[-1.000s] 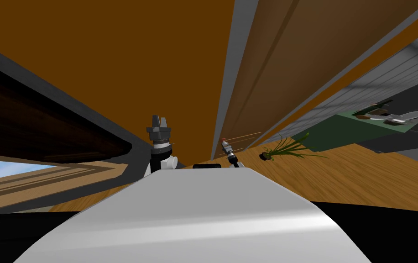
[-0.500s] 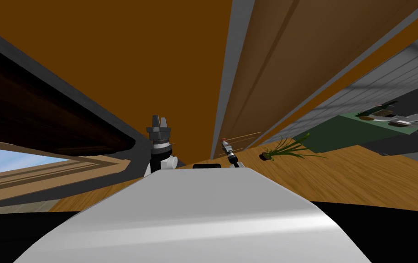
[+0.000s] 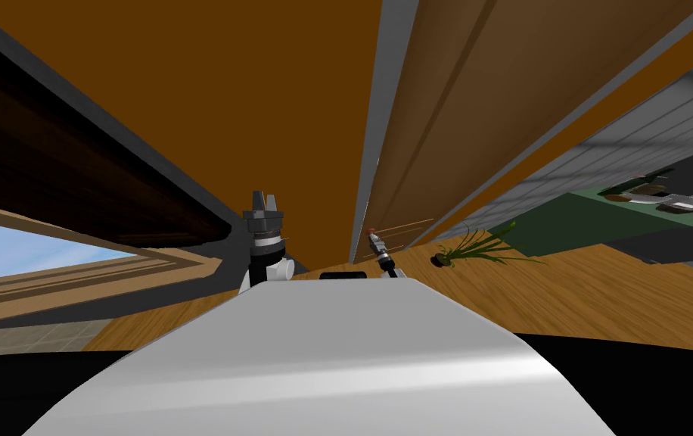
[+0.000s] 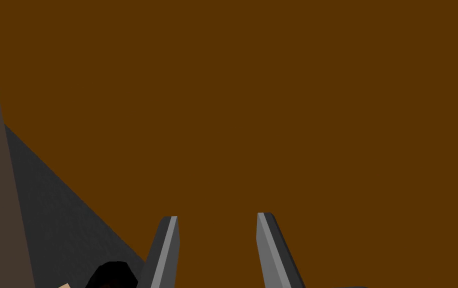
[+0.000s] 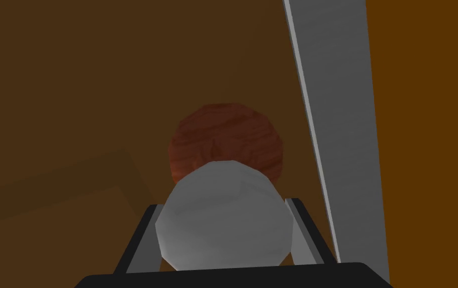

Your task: Pull the door open

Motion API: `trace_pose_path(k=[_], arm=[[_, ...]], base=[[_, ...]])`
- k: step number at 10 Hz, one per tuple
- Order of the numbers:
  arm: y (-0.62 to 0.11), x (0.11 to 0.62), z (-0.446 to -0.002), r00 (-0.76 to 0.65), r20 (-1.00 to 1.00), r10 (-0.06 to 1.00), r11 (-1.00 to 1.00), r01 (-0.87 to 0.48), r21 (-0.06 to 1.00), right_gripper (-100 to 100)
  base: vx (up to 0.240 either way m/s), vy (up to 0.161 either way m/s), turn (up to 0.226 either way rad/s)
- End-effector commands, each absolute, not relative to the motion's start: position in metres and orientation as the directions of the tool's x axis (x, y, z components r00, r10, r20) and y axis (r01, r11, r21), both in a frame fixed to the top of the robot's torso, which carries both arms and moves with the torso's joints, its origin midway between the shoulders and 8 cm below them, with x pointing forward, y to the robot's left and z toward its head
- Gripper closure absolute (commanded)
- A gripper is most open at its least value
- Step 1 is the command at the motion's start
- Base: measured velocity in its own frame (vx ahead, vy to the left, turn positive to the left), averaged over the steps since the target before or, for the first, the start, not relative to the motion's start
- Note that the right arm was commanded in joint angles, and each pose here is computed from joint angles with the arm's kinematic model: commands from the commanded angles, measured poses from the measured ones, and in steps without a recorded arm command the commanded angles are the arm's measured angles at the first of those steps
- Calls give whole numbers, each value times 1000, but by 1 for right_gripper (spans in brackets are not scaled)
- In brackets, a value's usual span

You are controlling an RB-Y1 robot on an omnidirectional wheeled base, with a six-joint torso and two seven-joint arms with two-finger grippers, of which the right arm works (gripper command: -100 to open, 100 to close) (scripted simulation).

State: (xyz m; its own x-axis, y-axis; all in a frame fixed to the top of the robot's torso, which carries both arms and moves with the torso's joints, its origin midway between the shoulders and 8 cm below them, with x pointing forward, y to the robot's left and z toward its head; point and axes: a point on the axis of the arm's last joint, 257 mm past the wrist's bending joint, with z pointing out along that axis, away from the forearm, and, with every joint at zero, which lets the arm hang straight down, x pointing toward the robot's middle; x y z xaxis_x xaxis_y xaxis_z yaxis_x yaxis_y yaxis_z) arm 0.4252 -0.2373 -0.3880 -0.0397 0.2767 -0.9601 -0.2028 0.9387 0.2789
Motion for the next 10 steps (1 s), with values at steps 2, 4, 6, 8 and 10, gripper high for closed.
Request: trace_pose_path(k=[2, 4, 6, 8, 10], arm=[[-238, 426, -387, -49, -939, 341, 919, -195, 344, 100], [-241, 427, -387, -56, -911, 409, 892, -185, 412, 100], [-243, 428, -386, -62, -887, 458, 869, -178, 462, 100], [-245, 429, -386, -67, -863, 500, 847, -171, 504, 100], [-247, 430, -385, -70, -839, 540, 823, -164, 544, 100]], base=[[-33, -12, 56], [-36, -12, 70], [-30, -12, 51], [-45, -15, 68], [-32, -10, 41]])
